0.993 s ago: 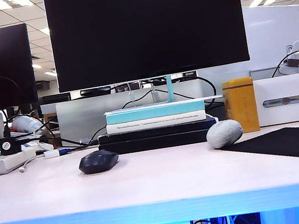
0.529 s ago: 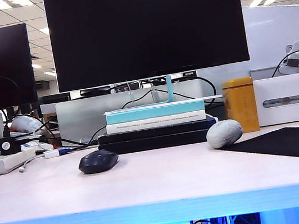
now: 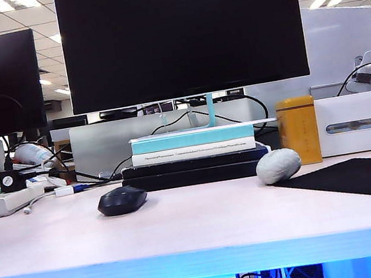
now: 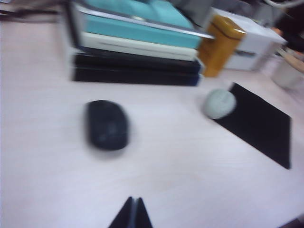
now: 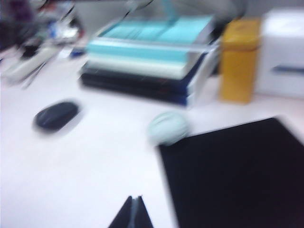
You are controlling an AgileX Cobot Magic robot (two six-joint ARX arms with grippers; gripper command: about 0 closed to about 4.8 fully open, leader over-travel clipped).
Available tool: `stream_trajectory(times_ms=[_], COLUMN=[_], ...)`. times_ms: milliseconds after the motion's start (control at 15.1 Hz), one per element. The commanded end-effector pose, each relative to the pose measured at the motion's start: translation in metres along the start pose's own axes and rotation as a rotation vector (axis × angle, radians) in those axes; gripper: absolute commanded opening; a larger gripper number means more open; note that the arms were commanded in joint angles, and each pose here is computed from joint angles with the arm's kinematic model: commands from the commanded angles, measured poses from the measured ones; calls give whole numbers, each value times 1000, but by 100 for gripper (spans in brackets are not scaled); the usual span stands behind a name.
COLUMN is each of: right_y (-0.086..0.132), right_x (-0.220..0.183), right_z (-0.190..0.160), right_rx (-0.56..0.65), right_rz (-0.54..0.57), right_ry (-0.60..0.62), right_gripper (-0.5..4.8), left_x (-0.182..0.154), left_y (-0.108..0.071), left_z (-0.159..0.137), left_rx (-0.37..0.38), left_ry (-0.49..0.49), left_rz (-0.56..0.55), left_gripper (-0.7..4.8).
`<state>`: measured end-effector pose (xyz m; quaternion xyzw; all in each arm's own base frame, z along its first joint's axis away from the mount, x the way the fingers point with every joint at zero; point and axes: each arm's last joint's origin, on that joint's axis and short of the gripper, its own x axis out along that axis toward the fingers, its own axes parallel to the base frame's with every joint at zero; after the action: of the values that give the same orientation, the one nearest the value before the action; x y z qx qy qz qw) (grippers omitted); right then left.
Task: Place the black mouse on the black mouse pad.
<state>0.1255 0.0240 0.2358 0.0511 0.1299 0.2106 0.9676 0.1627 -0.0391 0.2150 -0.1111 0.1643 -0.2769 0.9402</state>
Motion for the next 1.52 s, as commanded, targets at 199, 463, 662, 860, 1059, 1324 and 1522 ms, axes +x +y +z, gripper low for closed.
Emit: stream_trajectory(times_ms=[199, 463, 662, 860, 1059, 1324, 1522], right_y=[18, 39, 39, 38, 38, 39, 38], right_x=[30, 34, 34, 44, 56, 60, 64], right_z=[24, 32, 31, 28, 34, 41, 39], right_rx=[-86, -139, -138, -143, -149, -159, -181], right_rz=[273, 392, 393, 384, 392, 396, 391], right_ry=[119, 122, 127, 165, 188, 173, 179], right_gripper=[-6, -6, -6, -6, -6, -6, -6], left_x=[45, 85, 112, 127, 143, 174, 179], left_y=[2, 12, 4, 4, 11, 20, 22], left_z=[22, 27, 35, 35, 28, 35, 33], left_rx=[22, -15, 0, -1, -8, -12, 2], left_ry=[90, 175, 213, 251, 288, 307, 316], left_rz=[-103, -163, -247, -230, -203, -200, -187], left_gripper=[-6, -6, -6, -6, -6, -6, -6])
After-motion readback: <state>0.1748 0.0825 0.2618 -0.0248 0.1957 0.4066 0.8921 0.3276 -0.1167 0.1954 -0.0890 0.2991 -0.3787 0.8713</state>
